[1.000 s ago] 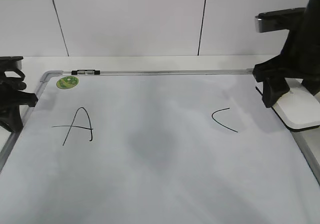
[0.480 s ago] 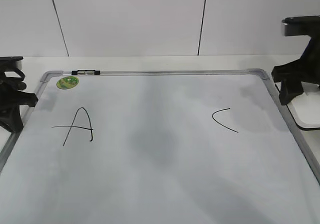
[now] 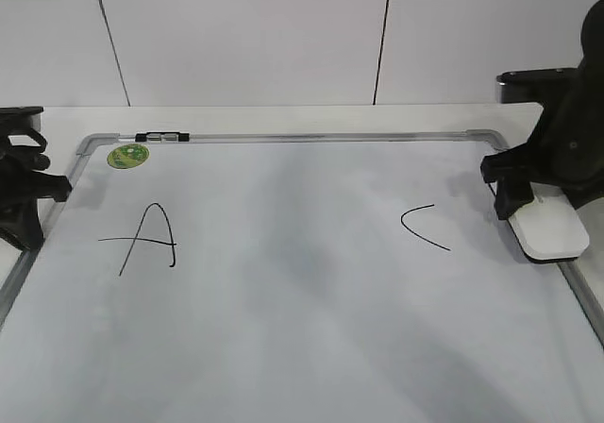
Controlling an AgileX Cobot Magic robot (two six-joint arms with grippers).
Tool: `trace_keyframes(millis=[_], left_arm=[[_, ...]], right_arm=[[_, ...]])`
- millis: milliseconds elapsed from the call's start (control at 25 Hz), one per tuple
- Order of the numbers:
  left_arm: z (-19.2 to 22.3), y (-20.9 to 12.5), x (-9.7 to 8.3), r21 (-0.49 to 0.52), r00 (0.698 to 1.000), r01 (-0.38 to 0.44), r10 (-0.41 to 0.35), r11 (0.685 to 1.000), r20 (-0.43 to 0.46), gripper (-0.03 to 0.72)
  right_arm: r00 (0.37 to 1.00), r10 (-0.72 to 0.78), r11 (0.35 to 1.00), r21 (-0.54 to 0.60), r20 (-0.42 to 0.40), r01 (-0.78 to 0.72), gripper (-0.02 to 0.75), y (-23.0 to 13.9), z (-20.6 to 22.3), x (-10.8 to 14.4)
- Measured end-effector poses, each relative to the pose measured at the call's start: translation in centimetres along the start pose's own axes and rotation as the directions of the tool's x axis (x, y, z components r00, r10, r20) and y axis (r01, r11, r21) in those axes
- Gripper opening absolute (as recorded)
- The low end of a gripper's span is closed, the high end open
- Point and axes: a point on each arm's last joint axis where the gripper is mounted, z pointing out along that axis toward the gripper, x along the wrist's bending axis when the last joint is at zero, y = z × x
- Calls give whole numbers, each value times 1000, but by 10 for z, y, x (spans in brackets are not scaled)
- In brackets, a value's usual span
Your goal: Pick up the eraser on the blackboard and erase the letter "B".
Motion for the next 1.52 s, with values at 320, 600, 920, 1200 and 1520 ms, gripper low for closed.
trace_keyframes(millis=[320, 600, 920, 1200, 1520], left_arm=[[0, 0, 0, 3, 1000, 1, -1, 1000, 1, 15], [0, 0, 0, 4, 1000, 1, -1, 1000, 2, 15], [0, 0, 0, 4, 1000, 2, -2, 1000, 3, 15], [0, 0, 0, 5, 1000, 3, -3, 1000, 3, 14], [0, 0, 0, 5, 1000, 4, -4, 1000, 5, 14]], right_arm=[[1000, -6, 999, 50, 3, 6, 540, 0, 21, 2], [1000, -6, 999, 54, 3, 6, 540, 0, 23, 2], [1000, -7, 996, 84, 4, 6, 545, -2, 30, 3], [1000, 7, 995, 97, 3, -7, 583, -3, 31, 3], [1000, 8, 994, 111, 5, -9, 584, -4, 31, 3]])
